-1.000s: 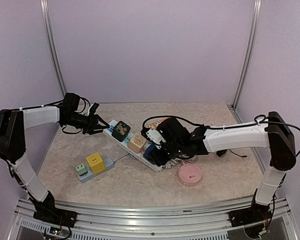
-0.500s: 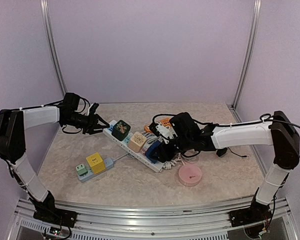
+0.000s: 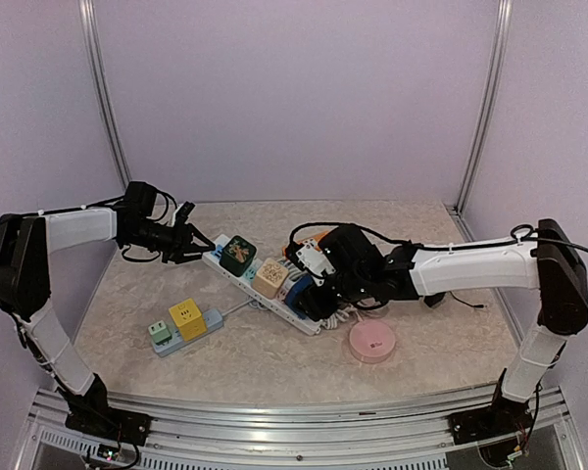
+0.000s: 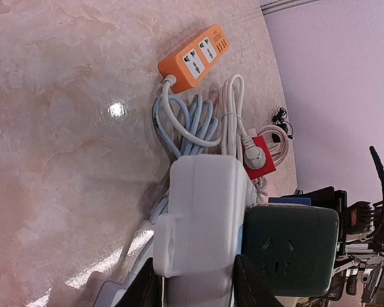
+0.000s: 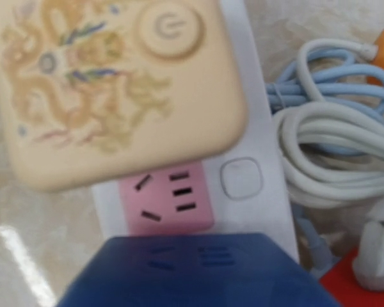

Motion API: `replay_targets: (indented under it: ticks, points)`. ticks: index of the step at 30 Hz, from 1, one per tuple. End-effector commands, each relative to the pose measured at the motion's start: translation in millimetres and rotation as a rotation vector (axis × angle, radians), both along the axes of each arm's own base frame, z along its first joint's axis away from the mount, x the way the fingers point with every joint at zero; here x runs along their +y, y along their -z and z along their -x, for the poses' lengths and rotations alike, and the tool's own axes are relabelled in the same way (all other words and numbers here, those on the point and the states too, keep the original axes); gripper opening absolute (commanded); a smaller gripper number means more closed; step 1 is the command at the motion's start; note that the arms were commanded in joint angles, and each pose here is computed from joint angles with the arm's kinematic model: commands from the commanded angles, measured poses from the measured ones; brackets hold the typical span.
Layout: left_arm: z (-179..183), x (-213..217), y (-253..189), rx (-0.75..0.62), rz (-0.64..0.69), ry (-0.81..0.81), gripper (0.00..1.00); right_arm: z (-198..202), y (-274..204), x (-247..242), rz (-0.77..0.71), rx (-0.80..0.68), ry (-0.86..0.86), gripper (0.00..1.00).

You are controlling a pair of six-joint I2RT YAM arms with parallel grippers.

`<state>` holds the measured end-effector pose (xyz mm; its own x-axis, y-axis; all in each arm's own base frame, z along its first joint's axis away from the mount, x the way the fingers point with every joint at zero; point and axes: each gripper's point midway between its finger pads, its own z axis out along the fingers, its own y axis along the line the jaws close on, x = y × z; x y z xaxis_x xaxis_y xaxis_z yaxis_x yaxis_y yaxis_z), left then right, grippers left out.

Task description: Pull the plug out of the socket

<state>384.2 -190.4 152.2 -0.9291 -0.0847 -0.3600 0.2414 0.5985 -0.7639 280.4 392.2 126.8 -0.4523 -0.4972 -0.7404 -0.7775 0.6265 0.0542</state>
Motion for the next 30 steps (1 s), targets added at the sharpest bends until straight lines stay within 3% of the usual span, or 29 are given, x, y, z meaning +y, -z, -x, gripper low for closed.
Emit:
replay_targets:
  ticks: [1,8,16,22,30]
  points:
    - [-10.4,17.1,19.6,-0.049,-0.129,-0.028,0.08,-31.3,-65.4,2.9,-0.008,-0.246,0.137,0.00]
    - [-10.3,17.3,19.2,-0.050,-0.130,-0.029,0.08,-27.0,-65.9,9.8,0.102,-0.330,0.145,0.00]
    - [-10.8,18.1,16.6,-0.058,-0.131,-0.031,0.08,-20.5,-105.1,-2.9,0.008,-0.368,0.170,0.00]
    - [-11.4,19.1,13.0,-0.068,-0.128,-0.034,0.08,-26.9,-143.4,-38.7,-0.036,-0.402,0.252,0.00]
    - [-10.6,18.9,6.0,-0.091,-0.129,-0.033,0.08,-83.1,-128.8,-124.1,0.038,-0.332,0.437,0.00]
